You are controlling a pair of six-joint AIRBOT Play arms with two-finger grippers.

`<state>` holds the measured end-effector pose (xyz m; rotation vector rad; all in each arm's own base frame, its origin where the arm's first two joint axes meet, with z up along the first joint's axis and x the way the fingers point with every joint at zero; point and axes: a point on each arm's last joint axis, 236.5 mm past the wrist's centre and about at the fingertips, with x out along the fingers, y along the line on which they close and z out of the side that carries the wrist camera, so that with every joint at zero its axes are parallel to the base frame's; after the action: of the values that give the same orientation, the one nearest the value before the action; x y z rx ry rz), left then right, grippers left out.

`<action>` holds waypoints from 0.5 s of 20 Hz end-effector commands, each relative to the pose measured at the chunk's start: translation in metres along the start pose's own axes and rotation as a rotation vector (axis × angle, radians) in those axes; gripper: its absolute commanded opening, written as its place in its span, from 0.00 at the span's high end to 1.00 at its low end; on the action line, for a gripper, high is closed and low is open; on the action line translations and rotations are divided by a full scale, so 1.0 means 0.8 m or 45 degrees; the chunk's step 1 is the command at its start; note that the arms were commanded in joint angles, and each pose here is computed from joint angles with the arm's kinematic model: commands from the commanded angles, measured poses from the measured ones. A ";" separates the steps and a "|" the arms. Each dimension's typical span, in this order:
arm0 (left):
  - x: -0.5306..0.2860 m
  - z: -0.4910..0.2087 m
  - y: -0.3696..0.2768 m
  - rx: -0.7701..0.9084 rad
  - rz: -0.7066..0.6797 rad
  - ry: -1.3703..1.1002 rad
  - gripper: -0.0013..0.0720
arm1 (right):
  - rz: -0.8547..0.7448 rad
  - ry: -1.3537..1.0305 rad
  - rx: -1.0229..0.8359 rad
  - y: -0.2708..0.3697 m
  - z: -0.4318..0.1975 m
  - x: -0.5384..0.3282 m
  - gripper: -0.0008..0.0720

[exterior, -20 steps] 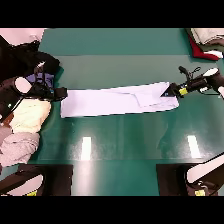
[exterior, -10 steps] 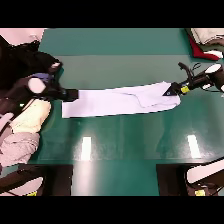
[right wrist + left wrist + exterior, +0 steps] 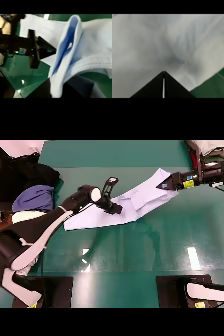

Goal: Fold the shirts.

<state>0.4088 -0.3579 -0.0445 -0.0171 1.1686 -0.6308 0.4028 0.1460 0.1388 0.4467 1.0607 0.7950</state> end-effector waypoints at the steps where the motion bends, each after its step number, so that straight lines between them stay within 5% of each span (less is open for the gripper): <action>1: 0.037 0.006 -0.014 -0.019 -0.024 0.002 0.95 | 0.047 -0.049 -0.056 0.056 0.004 -0.004 0.97; 10: -0.124 0.095 0.070 -0.023 0.131 -0.217 0.95 | 0.095 -0.048 -0.130 0.105 0.003 0.037 0.97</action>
<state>0.4560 -0.3366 0.0083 -0.0333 1.0625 -0.5870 0.3813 0.2067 0.1733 0.4204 1.0009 0.8877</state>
